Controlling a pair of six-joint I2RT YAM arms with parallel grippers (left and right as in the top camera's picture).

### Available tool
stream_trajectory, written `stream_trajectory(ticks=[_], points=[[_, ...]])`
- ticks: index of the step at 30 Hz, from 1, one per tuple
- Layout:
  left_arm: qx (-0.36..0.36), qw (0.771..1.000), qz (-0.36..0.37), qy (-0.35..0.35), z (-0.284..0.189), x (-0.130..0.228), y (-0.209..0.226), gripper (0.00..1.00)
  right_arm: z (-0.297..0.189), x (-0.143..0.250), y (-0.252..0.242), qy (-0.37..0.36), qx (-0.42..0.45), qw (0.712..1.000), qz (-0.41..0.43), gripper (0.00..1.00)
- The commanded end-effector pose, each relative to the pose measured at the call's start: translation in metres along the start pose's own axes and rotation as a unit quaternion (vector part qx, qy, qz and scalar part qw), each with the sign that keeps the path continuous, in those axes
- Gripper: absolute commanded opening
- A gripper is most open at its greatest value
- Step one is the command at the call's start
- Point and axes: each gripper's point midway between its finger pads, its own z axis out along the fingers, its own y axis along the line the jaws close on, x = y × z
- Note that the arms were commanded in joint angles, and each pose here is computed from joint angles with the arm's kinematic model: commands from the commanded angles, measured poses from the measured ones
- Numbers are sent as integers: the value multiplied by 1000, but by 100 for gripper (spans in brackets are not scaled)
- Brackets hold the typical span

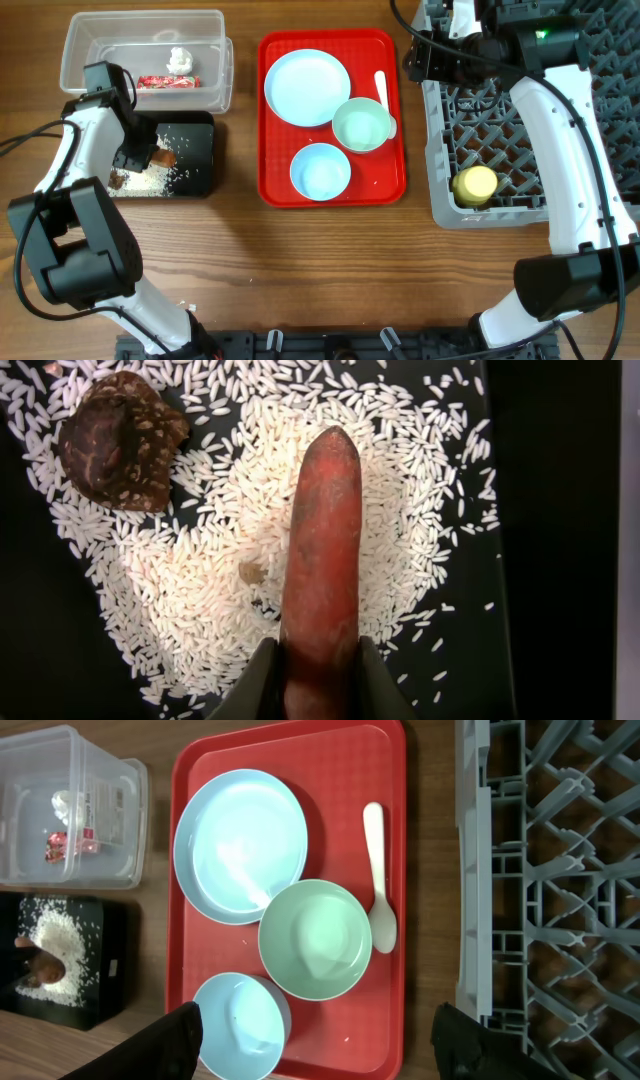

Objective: Sort waste into correct bins and load items into the dishwasher rack
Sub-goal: 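Carry the carrot with the left gripper onto the black tray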

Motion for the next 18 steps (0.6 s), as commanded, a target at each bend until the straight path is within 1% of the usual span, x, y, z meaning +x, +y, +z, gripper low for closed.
stream_trajectory(ticks=[1, 6, 7, 8, 9, 15, 18], points=[[-3, 1000, -14, -5, 2, -1, 1, 23, 3, -3, -4, -1, 10, 1000, -4, 75], [-2, 1000, -12, -5, 2, -1, 1, 38, 3, -3, -4, -1, 10, 1000, -5, 75], [-2, 1000, -12, -5, 2, -1, 1, 47, 3, -3, -4, -1, 10, 1000, -5, 75], [-2, 1000, -12, -5, 2, -1, 1, 75, 3, -3, -4, -1, 10, 1000, -5, 75], [-2, 1000, -12, -5, 2, -1, 1, 100, 3, -3, -4, -1, 10, 1000, -5, 75], [14, 1000, 4, 12, -3, 4, -4, 100, 3, -4, -4, -3, 10, 1000, -6, 75], [47, 998, 35, 16, -21, 5, -15, 100, 3, -4, -2, -3, 5, 1000, -7, 75]])
